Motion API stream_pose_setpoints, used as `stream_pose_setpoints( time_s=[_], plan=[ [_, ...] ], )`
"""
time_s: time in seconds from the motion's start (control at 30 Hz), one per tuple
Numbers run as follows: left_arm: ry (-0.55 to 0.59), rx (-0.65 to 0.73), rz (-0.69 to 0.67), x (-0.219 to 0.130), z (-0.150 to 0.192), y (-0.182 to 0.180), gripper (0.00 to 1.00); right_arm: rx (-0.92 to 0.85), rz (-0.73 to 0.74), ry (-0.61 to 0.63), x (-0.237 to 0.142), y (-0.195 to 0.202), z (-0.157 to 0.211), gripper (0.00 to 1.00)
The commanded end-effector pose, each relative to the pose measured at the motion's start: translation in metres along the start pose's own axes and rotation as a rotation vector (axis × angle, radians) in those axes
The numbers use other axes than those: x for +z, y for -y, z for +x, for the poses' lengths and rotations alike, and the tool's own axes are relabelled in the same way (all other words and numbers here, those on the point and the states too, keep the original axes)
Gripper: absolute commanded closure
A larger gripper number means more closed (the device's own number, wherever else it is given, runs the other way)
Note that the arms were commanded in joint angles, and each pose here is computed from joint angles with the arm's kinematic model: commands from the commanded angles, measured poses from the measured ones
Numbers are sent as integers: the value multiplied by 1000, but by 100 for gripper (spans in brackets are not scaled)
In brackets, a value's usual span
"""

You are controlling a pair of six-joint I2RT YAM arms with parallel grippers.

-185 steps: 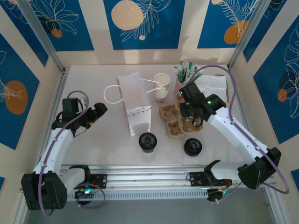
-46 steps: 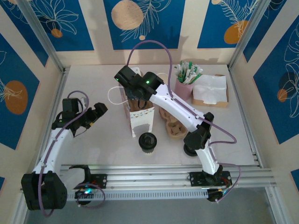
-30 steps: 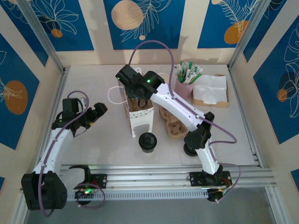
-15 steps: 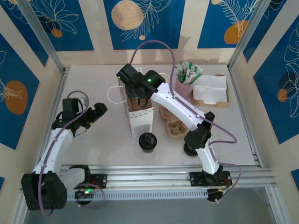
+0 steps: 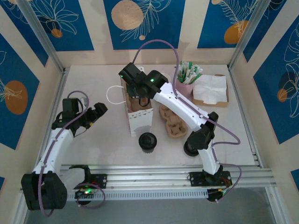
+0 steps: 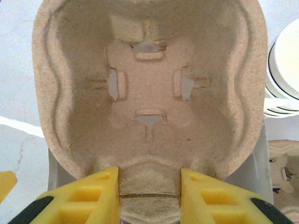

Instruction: Pack the takeout coffee

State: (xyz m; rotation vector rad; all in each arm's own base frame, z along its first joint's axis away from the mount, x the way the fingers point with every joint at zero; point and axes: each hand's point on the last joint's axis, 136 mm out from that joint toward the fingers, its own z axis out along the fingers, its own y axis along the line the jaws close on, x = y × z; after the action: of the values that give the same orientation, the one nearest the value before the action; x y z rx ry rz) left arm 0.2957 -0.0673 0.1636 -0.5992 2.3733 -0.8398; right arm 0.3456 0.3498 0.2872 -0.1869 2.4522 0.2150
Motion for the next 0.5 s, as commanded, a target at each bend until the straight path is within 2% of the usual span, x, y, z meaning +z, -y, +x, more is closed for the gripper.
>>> stream_pose_setpoints(
  time_s=[0.0,0.23,0.47],
  plan=[
    [12,43,3,-5,-1,5,2,37,-17,24,-14,4,-6,67],
    [15,45,0,-5,-1,4,2,5,51,-14,-5,14,7,67],
    [17,46,-1,-6,-1,5,2,-37,55,-58,4,9,18,68]
  ],
)
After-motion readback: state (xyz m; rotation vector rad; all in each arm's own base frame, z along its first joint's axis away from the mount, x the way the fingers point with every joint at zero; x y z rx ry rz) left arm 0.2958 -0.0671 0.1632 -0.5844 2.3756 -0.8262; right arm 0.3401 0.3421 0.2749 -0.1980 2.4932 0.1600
